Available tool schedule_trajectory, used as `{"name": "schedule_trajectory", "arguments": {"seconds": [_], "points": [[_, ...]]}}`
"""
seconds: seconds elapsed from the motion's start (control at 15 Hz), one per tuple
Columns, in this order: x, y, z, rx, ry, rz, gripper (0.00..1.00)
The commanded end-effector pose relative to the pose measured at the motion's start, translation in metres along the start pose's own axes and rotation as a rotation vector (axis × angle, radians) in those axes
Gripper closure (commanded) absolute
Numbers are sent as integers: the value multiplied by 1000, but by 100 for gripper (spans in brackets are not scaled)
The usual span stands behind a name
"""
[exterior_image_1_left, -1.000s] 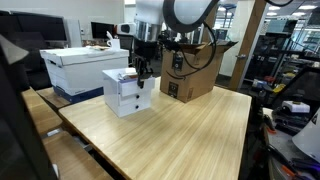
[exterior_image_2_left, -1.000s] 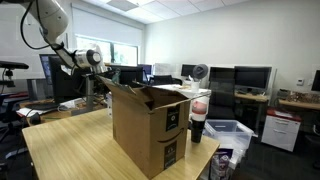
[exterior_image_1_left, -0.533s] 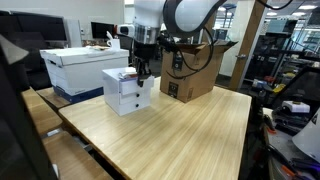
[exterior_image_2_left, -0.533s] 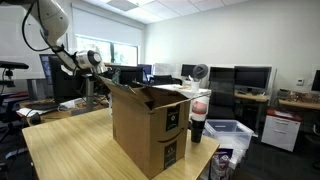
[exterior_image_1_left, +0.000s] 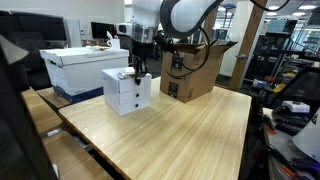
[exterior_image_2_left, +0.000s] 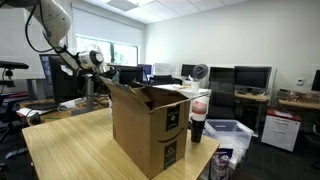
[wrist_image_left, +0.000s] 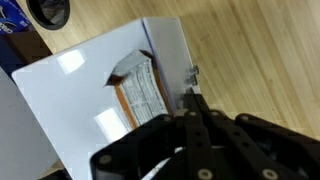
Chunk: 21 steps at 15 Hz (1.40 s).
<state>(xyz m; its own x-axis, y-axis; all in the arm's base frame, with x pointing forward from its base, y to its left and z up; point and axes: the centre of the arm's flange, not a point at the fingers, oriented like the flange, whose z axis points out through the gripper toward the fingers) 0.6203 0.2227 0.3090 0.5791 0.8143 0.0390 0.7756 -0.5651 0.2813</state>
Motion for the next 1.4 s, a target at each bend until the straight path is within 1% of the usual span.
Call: {"name": "schedule_trajectory", "arguments": {"seconds": [0.0,0.6,1.07,1.2,1.33], "points": [[6,8,0,-37,14,21,95],[12,13,-5,-70,3,23,95],[17,22,5,-100,-43,68,95],[17,25,7,-98,-58,79,95],[19,27,11,-75,-68,70,95]]}}
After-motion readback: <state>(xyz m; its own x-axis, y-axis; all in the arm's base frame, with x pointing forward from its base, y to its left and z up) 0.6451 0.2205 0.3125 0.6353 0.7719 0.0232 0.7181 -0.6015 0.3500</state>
